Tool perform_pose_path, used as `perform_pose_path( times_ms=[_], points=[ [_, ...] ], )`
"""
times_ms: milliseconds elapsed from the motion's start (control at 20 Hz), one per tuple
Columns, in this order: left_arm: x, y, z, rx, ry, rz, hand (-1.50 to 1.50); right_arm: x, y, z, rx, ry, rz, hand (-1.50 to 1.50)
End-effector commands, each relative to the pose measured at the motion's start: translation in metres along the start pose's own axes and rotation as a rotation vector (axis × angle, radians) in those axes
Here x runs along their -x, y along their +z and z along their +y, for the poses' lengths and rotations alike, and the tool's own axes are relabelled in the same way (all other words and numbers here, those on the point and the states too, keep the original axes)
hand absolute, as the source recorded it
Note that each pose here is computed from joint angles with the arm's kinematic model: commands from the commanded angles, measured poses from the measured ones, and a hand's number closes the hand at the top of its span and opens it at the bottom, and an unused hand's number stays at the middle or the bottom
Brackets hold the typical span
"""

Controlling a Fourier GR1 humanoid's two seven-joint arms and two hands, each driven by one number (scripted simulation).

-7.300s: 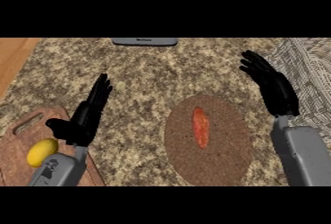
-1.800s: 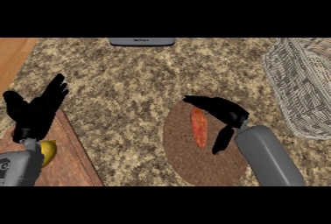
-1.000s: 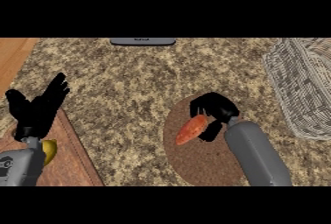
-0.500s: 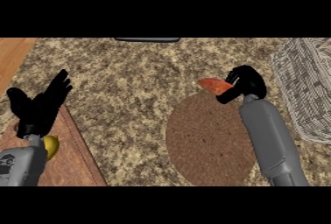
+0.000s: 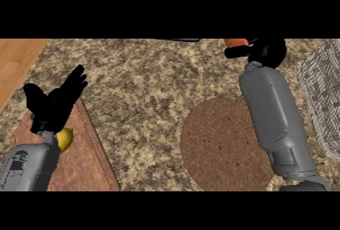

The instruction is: Pick the sweet potato from the placemat and place it in the basket

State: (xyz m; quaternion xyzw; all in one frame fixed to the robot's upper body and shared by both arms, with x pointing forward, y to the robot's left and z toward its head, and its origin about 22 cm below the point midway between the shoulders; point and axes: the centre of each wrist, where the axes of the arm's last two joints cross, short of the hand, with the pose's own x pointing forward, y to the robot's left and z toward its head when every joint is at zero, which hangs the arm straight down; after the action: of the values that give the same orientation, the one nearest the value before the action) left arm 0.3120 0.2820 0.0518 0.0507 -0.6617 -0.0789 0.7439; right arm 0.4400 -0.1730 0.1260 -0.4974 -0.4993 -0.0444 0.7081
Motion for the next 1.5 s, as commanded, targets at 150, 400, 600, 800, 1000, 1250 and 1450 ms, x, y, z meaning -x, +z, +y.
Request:
perform_pose_path(
  times_ms=[150,400,600,800,1000,1250,1450],
  points=[
    [-0.009,-0.005,-0.005,0.018,-0.008,-0.011,0.00,-0.059,-0.003,-0.017,0.317,-0.094,-0.035,1.50],
    [-0.004,-0.003,-0.010,0.028,-0.019,0.005,0.00,-0.083,-0.026,-0.044,0.439,-0.036,0.043,1.50],
    [-0.010,-0.007,-0.010,0.015,-0.011,-0.004,0.00,-0.099,-0.032,-0.056,0.498,0.019,0.069,1.50],
    [-0.009,-0.004,0.002,0.005,-0.018,0.004,0.00,-0.117,-0.045,-0.085,0.579,0.014,0.100,1.50],
    [-0.004,-0.006,-0.010,0.003,-0.010,-0.003,0.00,-0.117,-0.064,-0.108,0.655,0.037,0.102,1.50],
    [-0.007,-0.010,-0.008,0.002,0.008,0.019,0.00,-0.117,-0.075,-0.123,0.722,0.079,0.158,1.50],
    [0.003,-0.006,0.007,-0.035,-0.003,0.020,0.00,-0.095,-0.099,-0.139,0.787,0.174,0.222,1.50]
  ],
)
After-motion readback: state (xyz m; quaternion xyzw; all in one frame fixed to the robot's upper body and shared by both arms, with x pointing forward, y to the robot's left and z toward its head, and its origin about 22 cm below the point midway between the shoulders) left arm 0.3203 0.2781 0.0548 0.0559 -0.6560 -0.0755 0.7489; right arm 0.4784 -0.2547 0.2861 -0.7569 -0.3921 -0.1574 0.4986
